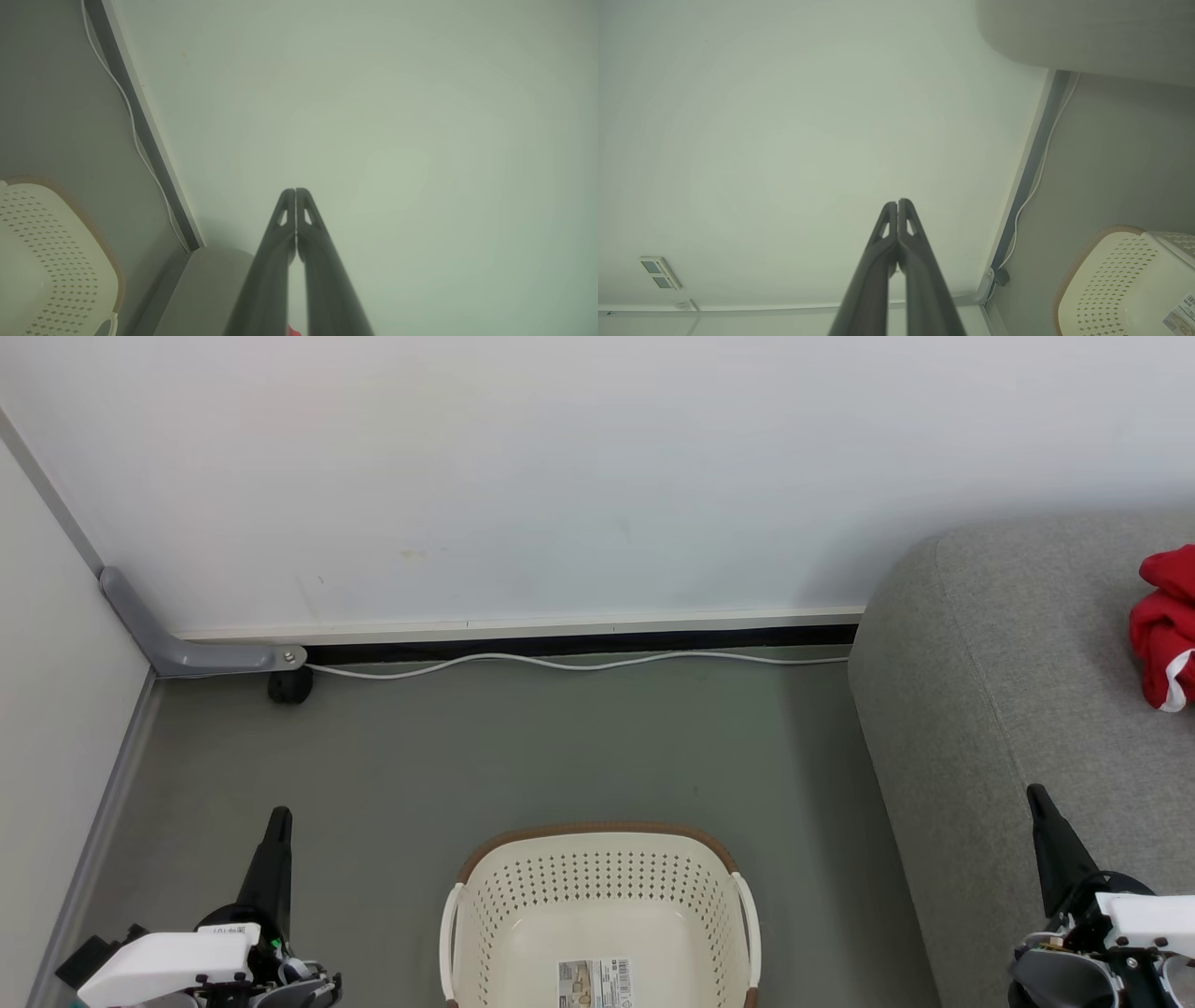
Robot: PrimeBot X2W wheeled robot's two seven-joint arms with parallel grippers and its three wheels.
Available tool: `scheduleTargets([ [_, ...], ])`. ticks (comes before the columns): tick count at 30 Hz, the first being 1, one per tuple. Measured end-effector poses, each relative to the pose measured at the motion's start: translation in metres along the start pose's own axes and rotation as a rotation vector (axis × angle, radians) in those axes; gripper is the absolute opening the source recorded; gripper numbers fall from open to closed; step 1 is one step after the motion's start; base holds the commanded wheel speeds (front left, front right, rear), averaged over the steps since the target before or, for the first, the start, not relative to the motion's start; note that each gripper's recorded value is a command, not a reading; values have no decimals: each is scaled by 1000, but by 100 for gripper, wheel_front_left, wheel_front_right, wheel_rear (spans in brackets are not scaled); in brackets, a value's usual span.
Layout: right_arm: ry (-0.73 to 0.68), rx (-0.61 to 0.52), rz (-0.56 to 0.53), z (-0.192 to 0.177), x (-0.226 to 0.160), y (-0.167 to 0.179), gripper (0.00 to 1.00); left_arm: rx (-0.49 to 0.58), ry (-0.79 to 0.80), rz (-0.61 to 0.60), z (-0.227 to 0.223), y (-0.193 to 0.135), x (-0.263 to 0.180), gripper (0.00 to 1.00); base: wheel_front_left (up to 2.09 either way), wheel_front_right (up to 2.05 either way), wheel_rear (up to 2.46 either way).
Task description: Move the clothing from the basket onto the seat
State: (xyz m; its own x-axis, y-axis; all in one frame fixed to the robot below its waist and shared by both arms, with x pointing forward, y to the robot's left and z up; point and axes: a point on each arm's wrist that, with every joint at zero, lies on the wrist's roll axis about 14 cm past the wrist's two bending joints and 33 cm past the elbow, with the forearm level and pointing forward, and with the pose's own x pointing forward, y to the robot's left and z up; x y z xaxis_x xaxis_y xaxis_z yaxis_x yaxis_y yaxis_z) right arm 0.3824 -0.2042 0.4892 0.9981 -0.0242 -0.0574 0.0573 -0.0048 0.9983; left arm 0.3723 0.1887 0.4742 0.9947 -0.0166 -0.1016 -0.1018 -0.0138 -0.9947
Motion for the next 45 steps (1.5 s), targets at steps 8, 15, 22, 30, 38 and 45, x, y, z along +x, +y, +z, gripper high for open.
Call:
scheduleTargets([
  [8,0,0,0,0,0,0,0,0,0,0,0,0,0,0,0,0,0],
  [15,0,0,0,0,0,0,0,0,0,0,0,0,0,0,0,0,0],
  [22,0,0,0,0,0,0,0,0,0,0,0,0,0,0,0,0,0],
  [30,0,0,0,0,0,0,0,0,0,0,0,0,0,0,0,0,0],
  [38,0,0,0,0,0,0,0,0,0,0,0,0,0,0,0,0,0],
  [45,0,0,0,0,0,0,0,0,0,0,0,0,0,0,0,0,0],
])
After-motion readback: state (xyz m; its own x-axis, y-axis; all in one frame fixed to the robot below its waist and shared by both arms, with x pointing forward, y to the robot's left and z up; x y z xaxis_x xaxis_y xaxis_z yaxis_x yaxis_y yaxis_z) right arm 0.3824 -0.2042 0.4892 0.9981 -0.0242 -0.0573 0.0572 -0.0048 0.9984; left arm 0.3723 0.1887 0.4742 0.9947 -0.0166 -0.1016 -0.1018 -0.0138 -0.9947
